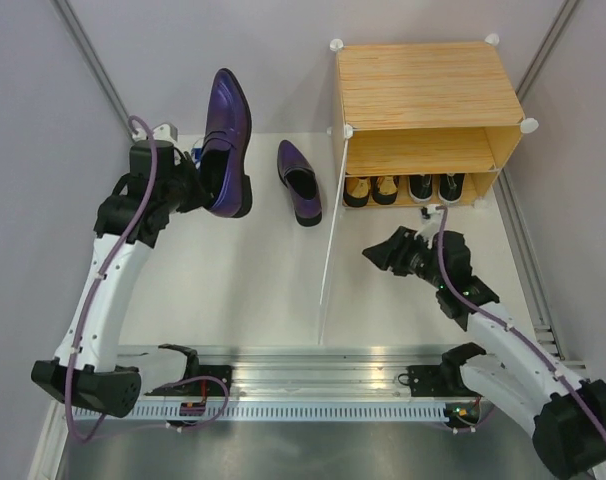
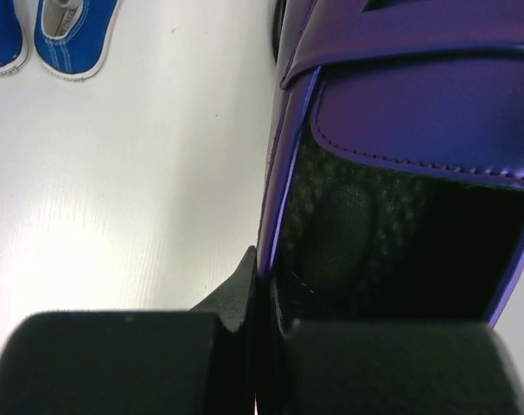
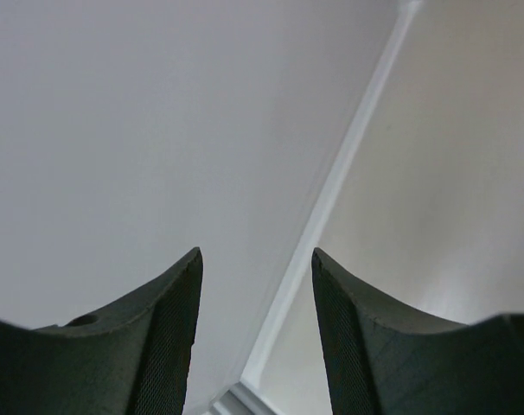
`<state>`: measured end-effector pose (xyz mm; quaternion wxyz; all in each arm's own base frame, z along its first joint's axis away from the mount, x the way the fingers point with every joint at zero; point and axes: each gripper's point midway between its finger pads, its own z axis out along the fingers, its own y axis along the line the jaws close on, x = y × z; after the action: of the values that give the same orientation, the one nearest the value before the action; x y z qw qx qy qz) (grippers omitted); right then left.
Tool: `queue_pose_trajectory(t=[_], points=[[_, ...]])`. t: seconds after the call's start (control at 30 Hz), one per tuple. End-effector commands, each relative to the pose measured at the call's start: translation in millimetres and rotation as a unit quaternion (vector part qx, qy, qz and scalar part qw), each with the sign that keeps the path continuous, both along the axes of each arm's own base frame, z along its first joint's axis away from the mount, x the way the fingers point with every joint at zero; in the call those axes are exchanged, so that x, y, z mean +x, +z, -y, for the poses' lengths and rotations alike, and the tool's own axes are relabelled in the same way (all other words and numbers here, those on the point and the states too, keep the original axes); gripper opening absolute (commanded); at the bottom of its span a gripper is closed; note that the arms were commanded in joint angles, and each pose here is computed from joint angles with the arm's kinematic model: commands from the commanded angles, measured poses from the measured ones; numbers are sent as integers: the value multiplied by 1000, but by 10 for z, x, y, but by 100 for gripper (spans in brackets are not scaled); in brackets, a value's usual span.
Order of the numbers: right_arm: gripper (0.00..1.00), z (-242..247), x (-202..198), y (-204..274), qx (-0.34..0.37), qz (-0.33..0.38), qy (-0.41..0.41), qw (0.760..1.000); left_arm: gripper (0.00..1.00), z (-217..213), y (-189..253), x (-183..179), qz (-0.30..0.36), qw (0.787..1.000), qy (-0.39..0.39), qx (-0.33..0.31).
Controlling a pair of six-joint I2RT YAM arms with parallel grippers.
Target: Place and organize the shoes in the shoe cabinet
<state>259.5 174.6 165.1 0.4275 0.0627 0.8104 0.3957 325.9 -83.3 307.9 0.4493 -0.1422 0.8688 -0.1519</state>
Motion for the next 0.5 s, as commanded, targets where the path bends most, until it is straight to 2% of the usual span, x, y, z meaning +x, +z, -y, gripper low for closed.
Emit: queue_pose_trajectory(t=[0.0, 0.13, 0.23, 0.33, 0.47], points=[[58, -361, 158, 261, 11, 36, 1, 999, 2, 168, 671, -149, 83, 994, -53, -39], [60, -1140, -45, 329, 12, 43, 97, 994, 2, 206, 1156, -386, 134, 986, -74, -61], [61, -1475, -76, 395, 13, 49, 135, 990, 2, 210, 1403, -542, 160, 981, -84, -70], [62, -1551, -67, 419, 28, 53, 142, 988, 2, 261, 1565, -665, 175, 976, -104, -83], [64, -1480, -49, 349, 2, 52, 133, 990, 2, 287, 1651, -774, 183, 972, -113, -95]])
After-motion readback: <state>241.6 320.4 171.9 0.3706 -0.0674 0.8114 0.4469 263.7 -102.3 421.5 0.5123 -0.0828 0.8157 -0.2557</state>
